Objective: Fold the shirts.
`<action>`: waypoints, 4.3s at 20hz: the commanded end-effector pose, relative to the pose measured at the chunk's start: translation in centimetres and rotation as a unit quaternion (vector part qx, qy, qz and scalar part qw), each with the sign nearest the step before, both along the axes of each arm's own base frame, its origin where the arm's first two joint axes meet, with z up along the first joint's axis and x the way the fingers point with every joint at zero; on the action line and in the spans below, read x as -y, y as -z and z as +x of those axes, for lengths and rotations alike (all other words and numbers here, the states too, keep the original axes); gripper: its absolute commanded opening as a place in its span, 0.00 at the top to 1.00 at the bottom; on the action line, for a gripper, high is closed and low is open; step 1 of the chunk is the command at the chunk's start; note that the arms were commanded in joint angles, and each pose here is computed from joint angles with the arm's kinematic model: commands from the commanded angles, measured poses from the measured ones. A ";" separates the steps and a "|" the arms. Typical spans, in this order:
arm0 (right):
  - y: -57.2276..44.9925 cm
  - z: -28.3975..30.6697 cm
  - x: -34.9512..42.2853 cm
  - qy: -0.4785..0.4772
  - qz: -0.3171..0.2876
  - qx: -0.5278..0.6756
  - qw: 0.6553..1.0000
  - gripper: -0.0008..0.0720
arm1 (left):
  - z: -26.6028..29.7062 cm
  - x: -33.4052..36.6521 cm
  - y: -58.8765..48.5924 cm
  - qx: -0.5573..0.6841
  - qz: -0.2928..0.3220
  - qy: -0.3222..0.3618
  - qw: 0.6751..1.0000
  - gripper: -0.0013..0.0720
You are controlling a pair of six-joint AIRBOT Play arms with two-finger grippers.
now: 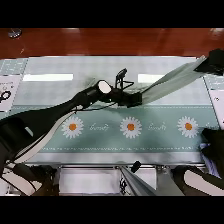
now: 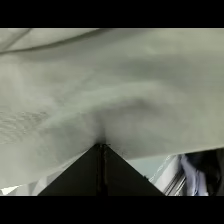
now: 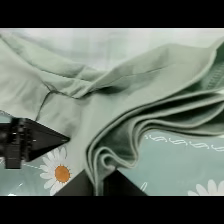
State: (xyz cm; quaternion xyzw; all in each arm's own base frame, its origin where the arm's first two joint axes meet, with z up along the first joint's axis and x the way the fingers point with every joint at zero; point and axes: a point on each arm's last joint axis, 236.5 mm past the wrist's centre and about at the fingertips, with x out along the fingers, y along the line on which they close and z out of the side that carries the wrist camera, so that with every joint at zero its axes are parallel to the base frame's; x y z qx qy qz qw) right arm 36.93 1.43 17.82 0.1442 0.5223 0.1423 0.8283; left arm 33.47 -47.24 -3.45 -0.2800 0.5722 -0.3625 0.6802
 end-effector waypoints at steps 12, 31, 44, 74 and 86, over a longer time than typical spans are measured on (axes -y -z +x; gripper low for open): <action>0.4 1.8 -6.7 -0.060 -0.068 0.061 0.994 0.94 | 7.1 -6.0 -17.7 0.214 -0.073 -0.082 0.971 0.95; 18.5 3.9 -40.9 -0.098 0.161 0.002 0.982 0.94 | -5.8 -32.7 -40.7 0.460 0.062 -0.173 0.869 0.95; 11.3 3.7 -18.2 -0.153 -0.129 0.017 0.980 0.18 | -3.7 -36.2 -37.0 0.450 0.172 -0.183 0.857 0.95; 24.3 1.9 -17.3 0.068 0.225 -0.110 0.966 0.94 | -0.5 -37.0 -27.3 0.283 0.234 -0.154 0.917 0.35; -5.3 2.0 -0.5 0.104 0.114 0.085 0.984 0.94 | 3.2 -36.7 -22.0 0.223 0.251 -0.134 0.932 0.39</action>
